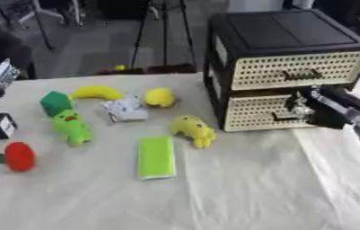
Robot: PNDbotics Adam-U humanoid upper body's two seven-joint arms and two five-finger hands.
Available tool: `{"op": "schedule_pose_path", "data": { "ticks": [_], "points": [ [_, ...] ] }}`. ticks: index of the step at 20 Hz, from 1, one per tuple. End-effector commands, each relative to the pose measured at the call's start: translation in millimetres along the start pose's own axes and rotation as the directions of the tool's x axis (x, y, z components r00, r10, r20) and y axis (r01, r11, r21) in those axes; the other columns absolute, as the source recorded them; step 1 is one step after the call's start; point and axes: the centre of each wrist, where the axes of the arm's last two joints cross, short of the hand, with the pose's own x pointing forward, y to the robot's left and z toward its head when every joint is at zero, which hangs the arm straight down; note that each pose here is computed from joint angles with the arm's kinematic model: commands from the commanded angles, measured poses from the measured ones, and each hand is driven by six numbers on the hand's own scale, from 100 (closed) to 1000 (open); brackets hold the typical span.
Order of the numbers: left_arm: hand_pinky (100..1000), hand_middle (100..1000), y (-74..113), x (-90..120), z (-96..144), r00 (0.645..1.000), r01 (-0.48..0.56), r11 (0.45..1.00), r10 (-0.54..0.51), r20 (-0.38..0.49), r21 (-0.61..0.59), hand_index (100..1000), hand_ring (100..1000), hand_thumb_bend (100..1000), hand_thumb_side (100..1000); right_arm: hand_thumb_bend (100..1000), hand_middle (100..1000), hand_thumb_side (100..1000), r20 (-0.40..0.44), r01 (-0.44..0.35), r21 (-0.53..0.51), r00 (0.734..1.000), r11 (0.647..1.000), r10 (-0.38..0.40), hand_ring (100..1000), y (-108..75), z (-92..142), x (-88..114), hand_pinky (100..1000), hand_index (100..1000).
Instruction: Pick up objects from table and place into drawer.
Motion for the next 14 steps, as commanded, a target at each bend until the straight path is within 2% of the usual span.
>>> {"op": "schedule_pose_path", "data": {
  "ticks": [1, 14],
  "points": [
    [603, 554, 6.8, 6, -3, 1.000, 0.014, 1.000, -0.014, 0.027, 0.008, 661, 562, 509, 752, 127, 100, 966, -0.010, -0.035, -0.010, 0.999, 0.999, 0.035, 100, -10.9, -2, -3, 100, 685],
    [604, 554, 6.0, 6, -3, 1.000, 0.007, 1.000, -0.008, 0.029, 0.008, 661, 562, 508, 752, 145, 100, 978, -0.094, -0.090, 0.032, 0.991, 0.995, 0.092, 100, 3.5, -1, -17, 100, 682]
  ]
}}
